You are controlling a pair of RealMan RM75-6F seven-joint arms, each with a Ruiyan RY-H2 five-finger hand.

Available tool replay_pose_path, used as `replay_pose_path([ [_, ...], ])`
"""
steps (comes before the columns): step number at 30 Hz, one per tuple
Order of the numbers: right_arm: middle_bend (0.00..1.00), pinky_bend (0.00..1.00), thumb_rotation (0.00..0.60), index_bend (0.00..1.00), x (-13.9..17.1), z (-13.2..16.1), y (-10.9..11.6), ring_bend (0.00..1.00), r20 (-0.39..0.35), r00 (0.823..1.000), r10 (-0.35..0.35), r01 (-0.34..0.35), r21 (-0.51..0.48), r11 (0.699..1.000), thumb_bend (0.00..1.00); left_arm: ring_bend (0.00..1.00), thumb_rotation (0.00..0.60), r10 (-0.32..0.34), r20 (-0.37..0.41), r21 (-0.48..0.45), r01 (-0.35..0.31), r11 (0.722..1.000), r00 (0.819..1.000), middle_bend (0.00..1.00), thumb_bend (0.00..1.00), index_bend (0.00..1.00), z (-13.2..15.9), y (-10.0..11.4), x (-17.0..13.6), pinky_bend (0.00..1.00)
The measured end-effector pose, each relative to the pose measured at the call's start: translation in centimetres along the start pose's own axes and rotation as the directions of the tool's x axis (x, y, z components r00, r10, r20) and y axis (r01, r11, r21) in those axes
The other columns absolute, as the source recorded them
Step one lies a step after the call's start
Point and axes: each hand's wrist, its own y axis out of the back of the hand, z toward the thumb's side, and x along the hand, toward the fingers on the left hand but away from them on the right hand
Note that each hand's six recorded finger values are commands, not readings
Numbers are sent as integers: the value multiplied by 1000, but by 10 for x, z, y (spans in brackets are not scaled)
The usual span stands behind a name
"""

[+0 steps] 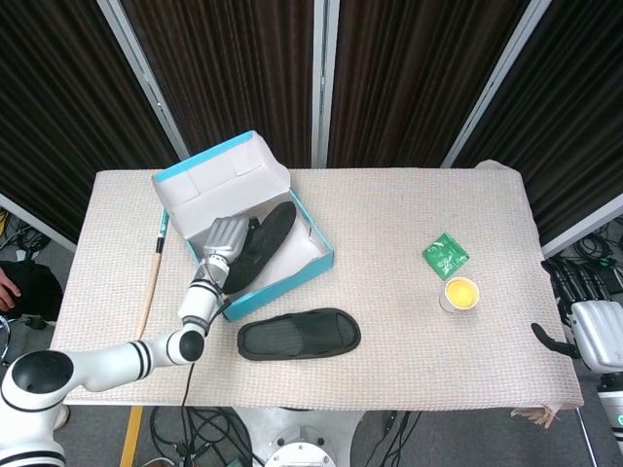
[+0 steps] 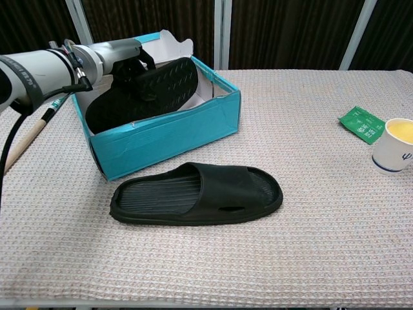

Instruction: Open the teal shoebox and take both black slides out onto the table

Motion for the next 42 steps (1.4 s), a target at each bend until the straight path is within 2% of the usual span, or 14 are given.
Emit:
replay_pose_path([
  [8, 58, 0, 600, 49, 2, 0, 2, 0, 0, 1000, -7, 7, 1, 1000, 172, 568, 600, 80, 46, -74, -76, 994, 996, 575, 419, 494, 6, 23, -4, 734],
  [12, 58, 0, 600, 48, 1, 0, 1, 0, -1, 1000, -5, 5, 0, 1000, 172, 567, 600, 133, 87, -93, -125, 988, 987, 575, 418, 494, 16, 40, -11, 732],
  [18, 58, 0, 600, 48, 0, 1, 0, 0, -3, 1000, -3, 3, 0, 1000, 172, 561, 600, 215, 197, -119, -195, 974, 956, 570, 418, 494, 43, 61, -28, 722],
  [22, 58, 0, 600, 48, -1, 1, -1, 0, -2, 1000, 0, 0, 1, 1000, 172, 561, 600, 245, 307, -149, -208, 967, 920, 570, 417, 493, 72, 65, -46, 712],
  [25, 58, 0, 600, 48, -1, 1, -2, 0, -2, 1000, 1, -1, 0, 1000, 172, 560, 600, 229, 391, -161, -179, 971, 892, 569, 417, 492, 97, 59, -61, 711],
  [28, 58, 0, 600, 48, -2, 1, -2, 0, -2, 1000, 4, -4, 1, 1000, 173, 558, 600, 193, 447, -142, -144, 979, 874, 569, 417, 489, 119, 48, -69, 697],
  [33, 58, 0, 600, 49, -2, 1, -1, 0, -1, 1000, 1, -1, 1, 1000, 172, 555, 600, 138, 494, -57, -126, 990, 858, 567, 419, 487, 143, 26, -70, 681],
  [36, 58, 0, 600, 48, -1, 1, 0, 0, 0, 1000, 1, -1, 1, 1000, 172, 517, 600, 108, 503, -9, -120, 993, 858, 546, 402, 457, 154, 13, -66, 626],
  [39, 58, 0, 600, 48, -1, 0, 0, 0, 1, 1000, 0, 0, -1, 1000, 172, 344, 600, 64, 501, 40, -97, 994, 863, 394, 263, 276, 160, 1, -62, 472],
  [41, 58, 0, 600, 48, -1, 0, 0, 0, 1, 1000, -1, 1, -2, 1000, 172, 155, 597, 33, 500, 67, -77, 995, 865, 222, 164, 120, 164, -6, -61, 296],
  [42, 58, 0, 600, 48, -1, 0, 0, 0, 1, 1000, -1, 1, -2, 1000, 172, 115, 583, 25, 498, 74, -71, 995, 867, 185, 146, 98, 165, -8, -61, 253],
])
